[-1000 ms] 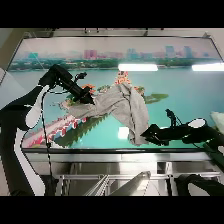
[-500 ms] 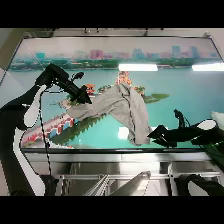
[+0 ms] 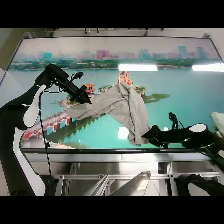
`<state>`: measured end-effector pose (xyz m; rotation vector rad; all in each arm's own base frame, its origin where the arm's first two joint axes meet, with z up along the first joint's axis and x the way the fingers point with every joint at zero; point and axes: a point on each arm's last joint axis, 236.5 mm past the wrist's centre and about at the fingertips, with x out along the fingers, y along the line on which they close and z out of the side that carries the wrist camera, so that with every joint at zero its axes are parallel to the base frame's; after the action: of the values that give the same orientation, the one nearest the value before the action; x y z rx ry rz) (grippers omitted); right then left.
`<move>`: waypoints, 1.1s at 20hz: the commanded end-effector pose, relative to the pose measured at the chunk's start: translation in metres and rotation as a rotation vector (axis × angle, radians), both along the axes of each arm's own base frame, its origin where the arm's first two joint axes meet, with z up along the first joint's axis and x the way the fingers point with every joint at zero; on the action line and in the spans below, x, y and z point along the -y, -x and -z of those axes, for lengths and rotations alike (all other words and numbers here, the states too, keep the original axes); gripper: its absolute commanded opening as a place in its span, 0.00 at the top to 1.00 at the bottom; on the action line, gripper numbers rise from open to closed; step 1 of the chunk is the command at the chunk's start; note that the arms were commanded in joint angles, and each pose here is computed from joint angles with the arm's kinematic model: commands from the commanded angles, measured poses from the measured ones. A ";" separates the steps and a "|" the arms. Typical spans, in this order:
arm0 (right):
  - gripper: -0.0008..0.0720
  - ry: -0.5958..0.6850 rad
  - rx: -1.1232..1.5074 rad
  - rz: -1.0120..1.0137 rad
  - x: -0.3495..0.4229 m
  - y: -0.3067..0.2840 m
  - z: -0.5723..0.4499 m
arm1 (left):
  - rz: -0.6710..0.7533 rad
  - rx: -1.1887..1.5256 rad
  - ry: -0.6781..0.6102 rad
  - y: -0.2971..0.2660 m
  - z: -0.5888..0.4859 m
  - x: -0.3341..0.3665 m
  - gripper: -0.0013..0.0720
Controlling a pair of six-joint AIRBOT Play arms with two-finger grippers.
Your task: Fold the shirts.
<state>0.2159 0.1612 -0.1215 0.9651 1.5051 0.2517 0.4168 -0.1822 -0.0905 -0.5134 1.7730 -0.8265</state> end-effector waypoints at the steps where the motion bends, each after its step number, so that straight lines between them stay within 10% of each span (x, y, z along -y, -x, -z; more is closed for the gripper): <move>1: 0.80 -0.091 0.089 0.019 -0.018 -0.021 -0.008 | 0.008 -0.011 0.012 0.003 -0.004 0.000 0.95; 3: 0.97 -0.161 0.132 -0.029 -0.028 -0.025 -0.031 | 0.020 -0.017 0.020 0.007 -0.014 -0.005 0.95; 8: 0.97 -0.362 0.417 -0.081 -0.013 -0.048 -0.181 | -0.066 0.215 0.181 -0.016 -0.127 -0.019 0.95; 17: 0.97 0.017 1.451 0.060 0.080 -0.033 -0.521 | -0.136 1.033 0.114 0.098 -0.418 -0.066 0.95; 22: 0.97 0.055 1.345 0.024 0.080 -0.048 -0.494 | -0.245 1.401 -0.148 0.142 -0.468 -0.085 0.95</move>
<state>0.2590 0.0820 0.3788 0.5399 0.2127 0.6946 0.2948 -0.1128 0.3543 -0.0715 0.5946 -0.7560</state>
